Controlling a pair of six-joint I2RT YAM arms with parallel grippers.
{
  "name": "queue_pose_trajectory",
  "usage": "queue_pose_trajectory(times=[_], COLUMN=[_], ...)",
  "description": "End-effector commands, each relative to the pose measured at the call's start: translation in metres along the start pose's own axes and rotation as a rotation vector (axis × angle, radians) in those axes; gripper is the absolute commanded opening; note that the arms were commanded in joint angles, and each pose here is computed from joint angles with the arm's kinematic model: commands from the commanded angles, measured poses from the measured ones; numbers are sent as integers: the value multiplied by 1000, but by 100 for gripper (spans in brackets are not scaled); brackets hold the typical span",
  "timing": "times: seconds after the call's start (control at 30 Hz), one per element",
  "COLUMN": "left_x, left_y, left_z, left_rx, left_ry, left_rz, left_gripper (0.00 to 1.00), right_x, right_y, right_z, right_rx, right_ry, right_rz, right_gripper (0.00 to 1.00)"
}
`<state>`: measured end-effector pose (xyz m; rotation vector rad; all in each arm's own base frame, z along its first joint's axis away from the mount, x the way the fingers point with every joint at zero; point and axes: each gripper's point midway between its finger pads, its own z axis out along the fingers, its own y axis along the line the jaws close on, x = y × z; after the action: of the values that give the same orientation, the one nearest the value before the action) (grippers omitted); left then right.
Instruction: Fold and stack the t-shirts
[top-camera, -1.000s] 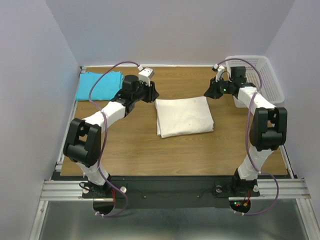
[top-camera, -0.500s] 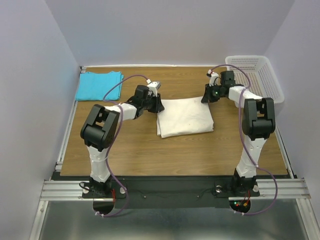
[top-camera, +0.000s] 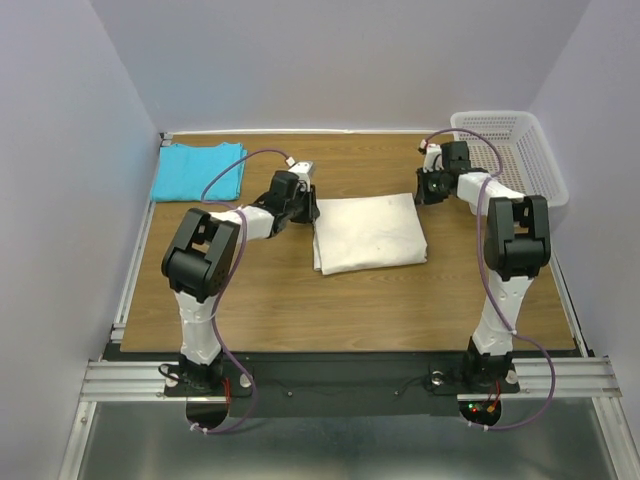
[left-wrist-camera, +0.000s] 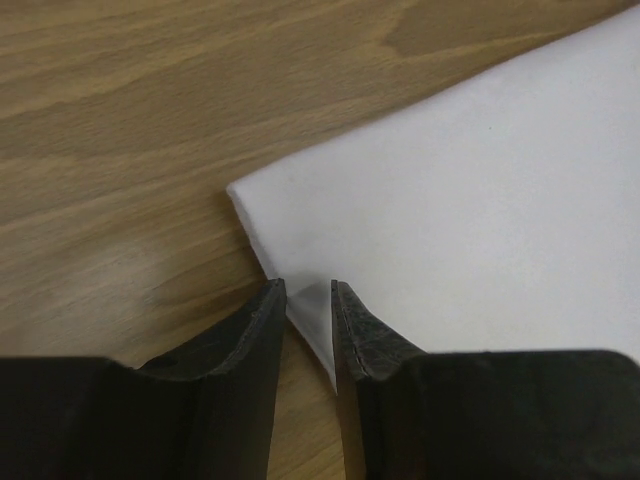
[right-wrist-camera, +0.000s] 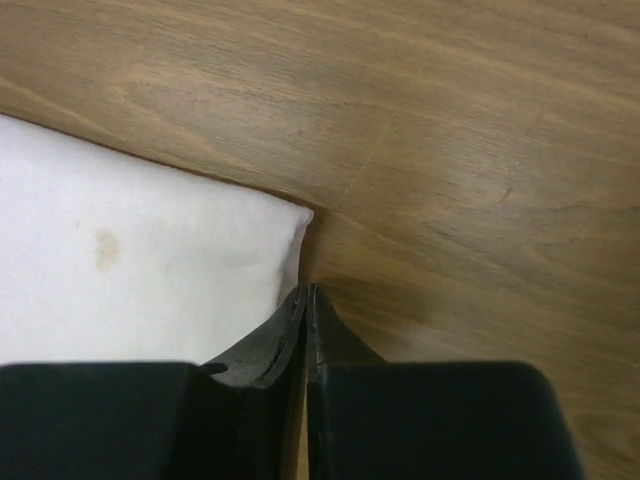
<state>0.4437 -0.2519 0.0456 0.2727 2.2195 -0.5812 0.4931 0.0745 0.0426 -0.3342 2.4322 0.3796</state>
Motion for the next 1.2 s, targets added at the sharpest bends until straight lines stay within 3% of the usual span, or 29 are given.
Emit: queue_pose_trajectory(times=[0.0, 0.1, 0.23, 0.37, 0.6, 0.73, 1.17], left_x=[-83, -97, -68, -18, 62, 78, 107], left_y=[-3, -8, -15, -39, -25, -31, -60], left_z=[-56, -98, -137, -155, -153, -139, -108], left_rx=[-101, -114, -74, 80, 15, 30, 143], left_ry=[-249, -332, -335, -241, -112, -50, 90], left_rz=[47, 51, -3, -116, -282, -288, -303], left_gripper=[40, 46, 52, 53, 39, 31, 31], right_x=[-52, -63, -45, 8, 58, 70, 87], right_y=[1, 24, 56, 69, 47, 41, 26], right_z=[-46, -77, -113, -125, -136, -137, -133], right_rx=[50, -21, -128, -160, 4, 22, 26], right_ry=[-158, -216, -234, -176, -113, -100, -66], right_rz=[-96, -151, -223, -215, -204, -180, -114], right_gripper=[10, 19, 30, 41, 41, 40, 38])
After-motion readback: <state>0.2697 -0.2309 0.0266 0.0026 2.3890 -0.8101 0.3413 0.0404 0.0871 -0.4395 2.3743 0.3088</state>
